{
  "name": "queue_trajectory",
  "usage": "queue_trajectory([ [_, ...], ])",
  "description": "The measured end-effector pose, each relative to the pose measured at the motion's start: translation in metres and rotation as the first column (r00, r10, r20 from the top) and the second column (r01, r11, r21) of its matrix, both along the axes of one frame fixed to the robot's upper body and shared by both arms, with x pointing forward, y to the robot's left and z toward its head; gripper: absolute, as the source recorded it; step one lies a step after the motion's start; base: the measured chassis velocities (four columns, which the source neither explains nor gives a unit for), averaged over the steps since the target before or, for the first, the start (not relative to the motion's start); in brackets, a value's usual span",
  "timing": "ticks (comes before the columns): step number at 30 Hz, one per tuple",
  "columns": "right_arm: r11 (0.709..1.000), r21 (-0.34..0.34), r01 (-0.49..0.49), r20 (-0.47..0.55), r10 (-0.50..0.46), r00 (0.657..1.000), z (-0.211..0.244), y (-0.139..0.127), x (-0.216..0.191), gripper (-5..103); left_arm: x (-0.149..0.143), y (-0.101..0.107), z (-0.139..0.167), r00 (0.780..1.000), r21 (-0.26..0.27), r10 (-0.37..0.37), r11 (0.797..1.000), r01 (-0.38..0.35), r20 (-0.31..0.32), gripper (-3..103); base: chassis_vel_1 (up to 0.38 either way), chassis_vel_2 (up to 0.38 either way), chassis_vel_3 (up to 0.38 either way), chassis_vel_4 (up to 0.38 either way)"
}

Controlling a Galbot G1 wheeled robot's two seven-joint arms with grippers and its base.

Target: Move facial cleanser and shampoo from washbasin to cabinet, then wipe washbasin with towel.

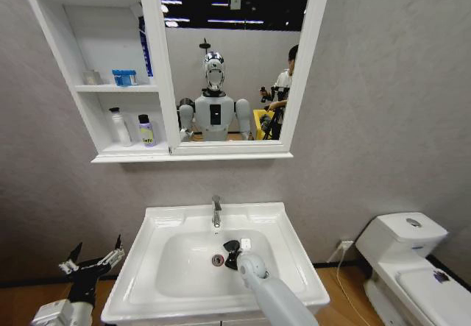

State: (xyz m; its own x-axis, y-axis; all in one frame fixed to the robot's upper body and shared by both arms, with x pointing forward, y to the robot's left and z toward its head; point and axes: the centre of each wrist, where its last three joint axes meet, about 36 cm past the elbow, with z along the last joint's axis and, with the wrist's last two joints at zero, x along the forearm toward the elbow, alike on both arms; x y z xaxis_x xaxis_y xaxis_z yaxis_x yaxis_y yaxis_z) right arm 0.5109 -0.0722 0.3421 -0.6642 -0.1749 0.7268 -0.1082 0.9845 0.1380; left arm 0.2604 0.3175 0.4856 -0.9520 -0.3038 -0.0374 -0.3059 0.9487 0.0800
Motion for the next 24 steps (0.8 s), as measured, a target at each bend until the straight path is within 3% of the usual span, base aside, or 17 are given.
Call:
queue_trajectory([
  [8,0.999,0.016,-0.044,-0.016,0.045,0.999,-0.005,0.021,-0.004,6,0.000,0.000,0.000,1.000,0.000,0.000,1.000,0.000,0.000,100,0.000,0.000,0.000,0.000],
  [11,0.996,0.055,-0.074,-0.012,0.075,0.997,0.003,0.046,-0.002,6,0.000,0.000,0.000,1.000,0.000,0.000,1.000,0.000,0.000,100,0.000,0.000,0.000,0.000],
  [15,0.995,0.077,-0.064,-0.032,0.067,0.997,0.004,0.059,0.003,6,0.000,0.000,0.000,1.000,0.000,0.000,1.000,0.000,0.000,100,0.000,0.000,0.000,0.000],
  [20,0.997,0.066,-0.040,-0.050,0.043,0.998,-0.002,0.051,0.006,6,0.000,0.000,0.000,1.000,0.000,0.000,1.000,0.000,0.000,100,0.000,0.000,0.000,0.000],
  [24,0.999,0.041,-0.008,-0.066,0.011,0.998,-0.006,0.029,0.006,6,0.000,0.000,0.000,1.000,0.000,0.000,1.000,0.000,0.000,100,0.000,0.000,0.000,0.000],
])
